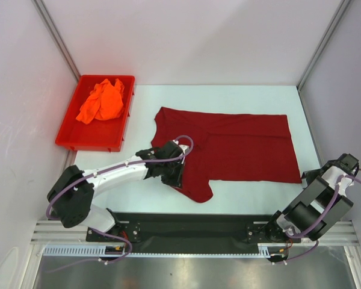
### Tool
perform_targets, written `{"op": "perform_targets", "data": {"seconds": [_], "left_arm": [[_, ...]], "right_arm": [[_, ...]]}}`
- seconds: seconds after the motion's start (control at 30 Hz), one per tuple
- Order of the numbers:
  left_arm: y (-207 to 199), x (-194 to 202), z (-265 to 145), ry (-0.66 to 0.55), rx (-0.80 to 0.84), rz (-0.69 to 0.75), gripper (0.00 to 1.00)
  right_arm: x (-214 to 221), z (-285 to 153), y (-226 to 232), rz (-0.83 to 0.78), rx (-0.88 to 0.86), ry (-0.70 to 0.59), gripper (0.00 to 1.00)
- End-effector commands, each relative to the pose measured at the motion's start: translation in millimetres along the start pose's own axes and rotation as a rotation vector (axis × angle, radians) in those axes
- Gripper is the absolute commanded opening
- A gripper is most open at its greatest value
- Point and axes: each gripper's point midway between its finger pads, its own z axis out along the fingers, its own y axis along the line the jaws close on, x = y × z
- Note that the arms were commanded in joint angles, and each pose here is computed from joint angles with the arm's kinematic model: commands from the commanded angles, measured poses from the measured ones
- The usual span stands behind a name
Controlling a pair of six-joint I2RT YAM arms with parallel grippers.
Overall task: Fold and stack the t-shirts
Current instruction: Fold the tshirt
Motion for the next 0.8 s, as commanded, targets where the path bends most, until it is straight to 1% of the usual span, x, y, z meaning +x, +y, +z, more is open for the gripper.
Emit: {"op": "perform_targets", "data": {"seconds": [0.0, 0.4, 0.53, 0.77], "left_arm": [[-7.5, -15.4, -8.4, -0.041, 0.035, 0.013, 0.00], [-6.6, -14.2, -10.0, -0.052, 0.039, -0.023, 0.00], [-4.5, -11.0, -8.6, -0.051, 0.035, -0.037, 0.00], [-2.6, -7.2, -12.3, -0.064, 0.033, -0.064, 0.00]], "right_arm": [[-10.0, 6.3, 6.9, -0.003, -0.028, -0.033, 0.47], [-0.7, 19.2, 17.0, -0.048, -0.030, -0.009, 0.45], [3.5, 23.5, 14.8, -0.043, -0.011, 0.007, 0.40], [3.2, 25.7, 2.1, -0.048, 0.040, 0.010, 0.37]]}}
